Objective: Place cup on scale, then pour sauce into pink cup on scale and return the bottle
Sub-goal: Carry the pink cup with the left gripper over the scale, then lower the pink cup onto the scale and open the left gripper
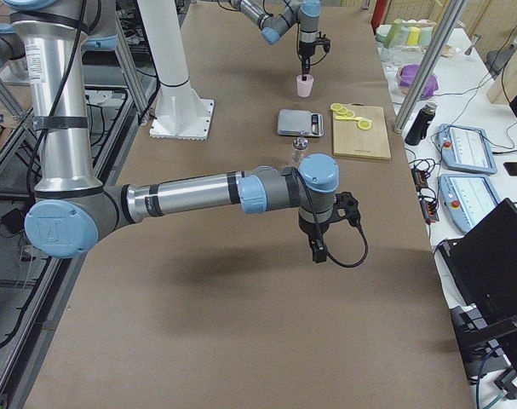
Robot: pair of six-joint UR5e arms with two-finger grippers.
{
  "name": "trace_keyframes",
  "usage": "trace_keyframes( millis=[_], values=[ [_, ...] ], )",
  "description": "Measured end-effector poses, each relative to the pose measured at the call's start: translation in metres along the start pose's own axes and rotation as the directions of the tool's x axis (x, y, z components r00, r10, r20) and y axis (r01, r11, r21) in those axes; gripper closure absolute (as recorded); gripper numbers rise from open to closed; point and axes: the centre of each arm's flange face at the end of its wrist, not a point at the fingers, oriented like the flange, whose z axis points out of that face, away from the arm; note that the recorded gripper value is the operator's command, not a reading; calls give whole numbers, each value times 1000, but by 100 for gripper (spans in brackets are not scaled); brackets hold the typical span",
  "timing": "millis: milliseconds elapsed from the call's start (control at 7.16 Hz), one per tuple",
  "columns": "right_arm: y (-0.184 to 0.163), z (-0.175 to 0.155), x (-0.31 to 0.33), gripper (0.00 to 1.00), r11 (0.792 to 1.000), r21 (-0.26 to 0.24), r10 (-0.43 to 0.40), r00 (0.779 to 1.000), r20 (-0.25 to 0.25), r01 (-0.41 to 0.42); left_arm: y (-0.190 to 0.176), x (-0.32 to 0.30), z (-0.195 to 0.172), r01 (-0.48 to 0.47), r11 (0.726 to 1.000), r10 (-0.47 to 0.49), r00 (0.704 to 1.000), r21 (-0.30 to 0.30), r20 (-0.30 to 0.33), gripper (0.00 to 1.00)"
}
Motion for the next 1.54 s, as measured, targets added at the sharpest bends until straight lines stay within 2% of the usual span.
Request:
trace_keyframes(
  millis=[279,558,1117,1536],
  values=[
    [1,1,0,0,1000,-1,1,1000,2,-1,-1,52,-31,145,989,-145,989,-3,0,100],
    [3,2,2,0,1000,-5,3,1000,2,-3,8,104,-30,229,973,-230,973,-17,-3,100],
    [7,5,5,0,1000,-11,7,1000,5,-7,52,178,5,242,970,-242,970,15,12,100],
    [9,7,6,0,1000,-15,7,1000,2,-7,69,194,27,225,974,-226,974,37,21,100]
  ],
)
